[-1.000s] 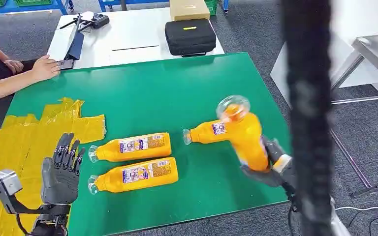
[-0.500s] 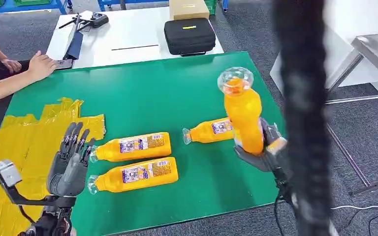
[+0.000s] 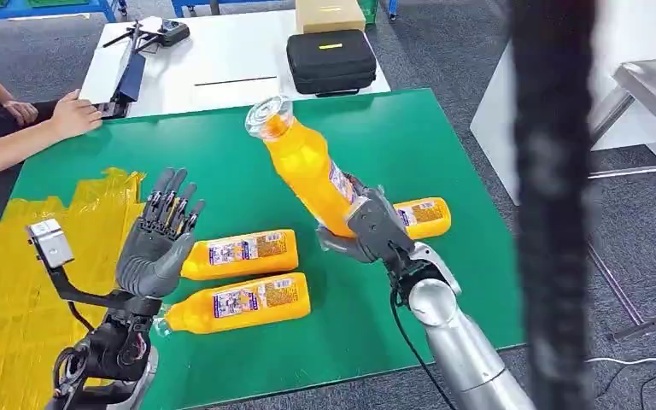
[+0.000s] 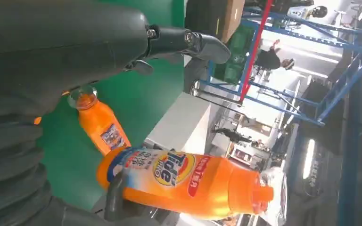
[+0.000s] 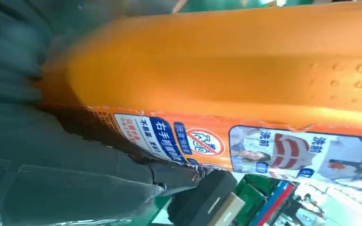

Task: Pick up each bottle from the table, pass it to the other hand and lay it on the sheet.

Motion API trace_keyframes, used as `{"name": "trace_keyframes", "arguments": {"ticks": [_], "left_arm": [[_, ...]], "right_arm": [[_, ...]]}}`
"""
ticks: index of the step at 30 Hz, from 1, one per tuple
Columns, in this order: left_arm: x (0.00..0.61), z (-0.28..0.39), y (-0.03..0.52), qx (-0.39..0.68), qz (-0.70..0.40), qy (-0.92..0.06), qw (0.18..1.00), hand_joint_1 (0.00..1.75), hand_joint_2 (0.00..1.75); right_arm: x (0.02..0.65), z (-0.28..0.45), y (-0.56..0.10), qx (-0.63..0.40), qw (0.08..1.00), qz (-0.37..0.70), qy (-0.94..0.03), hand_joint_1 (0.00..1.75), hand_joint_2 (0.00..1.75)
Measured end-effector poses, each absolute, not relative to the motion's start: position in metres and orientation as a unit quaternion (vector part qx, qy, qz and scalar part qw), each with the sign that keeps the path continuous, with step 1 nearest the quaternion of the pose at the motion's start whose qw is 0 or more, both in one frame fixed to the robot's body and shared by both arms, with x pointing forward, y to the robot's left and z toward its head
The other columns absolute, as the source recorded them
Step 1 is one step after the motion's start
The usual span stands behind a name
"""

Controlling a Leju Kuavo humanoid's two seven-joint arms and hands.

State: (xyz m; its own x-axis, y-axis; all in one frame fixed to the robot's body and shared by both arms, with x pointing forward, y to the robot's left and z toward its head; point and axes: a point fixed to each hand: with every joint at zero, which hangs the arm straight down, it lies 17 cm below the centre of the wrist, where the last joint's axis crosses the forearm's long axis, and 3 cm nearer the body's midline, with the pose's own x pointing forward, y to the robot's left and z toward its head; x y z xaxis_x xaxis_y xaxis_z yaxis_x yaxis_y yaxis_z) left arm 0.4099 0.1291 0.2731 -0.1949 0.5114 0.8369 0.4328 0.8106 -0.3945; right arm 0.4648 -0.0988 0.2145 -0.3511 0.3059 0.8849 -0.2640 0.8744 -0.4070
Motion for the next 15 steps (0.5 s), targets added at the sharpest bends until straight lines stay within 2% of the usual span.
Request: {"name": "trace_keyframes", "arguments": {"ticks": [7, 15], "left_arm": [[0.426, 0.288, 0.124, -0.231, 0.023, -0.807, 0.543, 0.0, 1.75], [0.432, 0.29, 0.113, -0.257, 0.033, -0.79, 0.556, 0.0, 1.75]], "right_arm": [[0.472, 0.238, -0.029, 0.019, 0.547, 0.301, -0.781, 1.75, 1.75], [0.472, 0.233, -0.001, 0.018, 0.539, 0.333, -0.774, 1.75, 1.75]]}}
